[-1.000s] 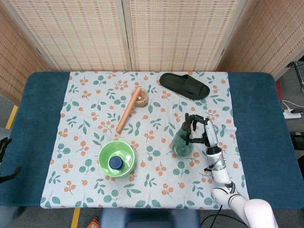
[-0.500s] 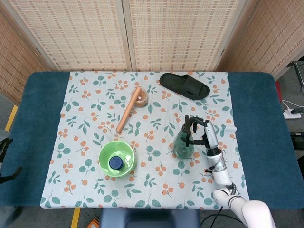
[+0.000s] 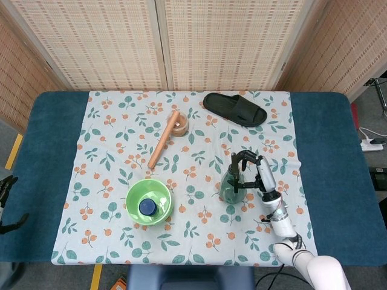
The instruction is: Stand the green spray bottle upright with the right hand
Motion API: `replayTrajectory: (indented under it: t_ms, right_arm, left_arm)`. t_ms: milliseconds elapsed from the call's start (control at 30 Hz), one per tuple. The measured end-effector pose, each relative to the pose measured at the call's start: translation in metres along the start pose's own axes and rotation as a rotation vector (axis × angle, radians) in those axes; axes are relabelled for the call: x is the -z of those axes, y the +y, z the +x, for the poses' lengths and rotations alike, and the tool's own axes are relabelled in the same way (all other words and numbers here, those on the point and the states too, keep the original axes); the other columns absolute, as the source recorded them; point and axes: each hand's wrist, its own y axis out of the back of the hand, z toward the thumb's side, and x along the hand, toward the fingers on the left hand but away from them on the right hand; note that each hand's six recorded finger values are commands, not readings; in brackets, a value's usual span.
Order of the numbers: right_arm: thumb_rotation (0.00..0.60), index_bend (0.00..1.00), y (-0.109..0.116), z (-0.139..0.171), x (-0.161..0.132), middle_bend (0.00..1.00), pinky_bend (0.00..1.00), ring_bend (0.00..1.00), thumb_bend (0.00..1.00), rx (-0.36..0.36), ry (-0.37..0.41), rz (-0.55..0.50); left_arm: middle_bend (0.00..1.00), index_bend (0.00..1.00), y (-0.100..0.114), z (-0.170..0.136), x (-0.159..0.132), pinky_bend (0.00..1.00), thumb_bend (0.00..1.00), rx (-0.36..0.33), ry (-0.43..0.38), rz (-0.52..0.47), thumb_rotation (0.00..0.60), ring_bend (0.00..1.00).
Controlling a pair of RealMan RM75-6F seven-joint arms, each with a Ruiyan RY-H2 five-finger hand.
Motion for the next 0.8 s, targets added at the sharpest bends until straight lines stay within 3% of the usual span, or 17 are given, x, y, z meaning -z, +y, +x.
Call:
replayTrajectory:
  t_ms: [400, 667, 800]
  right_arm:
    - [0.6, 0.25, -0.001, 0.003, 0.002, 0.43, 0.52, 0.26, 0.0, -0.033, -0.009, 0.004]
    - [0.6, 0.19, 0.007, 0.007, -0.005, 0.39, 0.49, 0.22, 0.0, -0.028, 0.021, 0.0]
    - [0.6, 0.11, 0.009, 0.011, -0.005, 0.35, 0.41, 0.17, 0.0, -0.042, 0.021, 0.002]
  left_arm:
    - [0.0, 0.0, -0.002, -0.001, -0.005, 0.0, 0.25, 0.002, -0.016, 0.006, 0.6, 0.0]
    - [0.0, 0.0, -0.003, -0.002, -0.006, 0.0, 0.25, 0.005, -0.021, 0.009, 0.6, 0.0]
    - [0.0, 0.0, -0.003, -0.002, -0.006, 0.0, 0.25, 0.006, -0.021, 0.009, 0.6, 0.0]
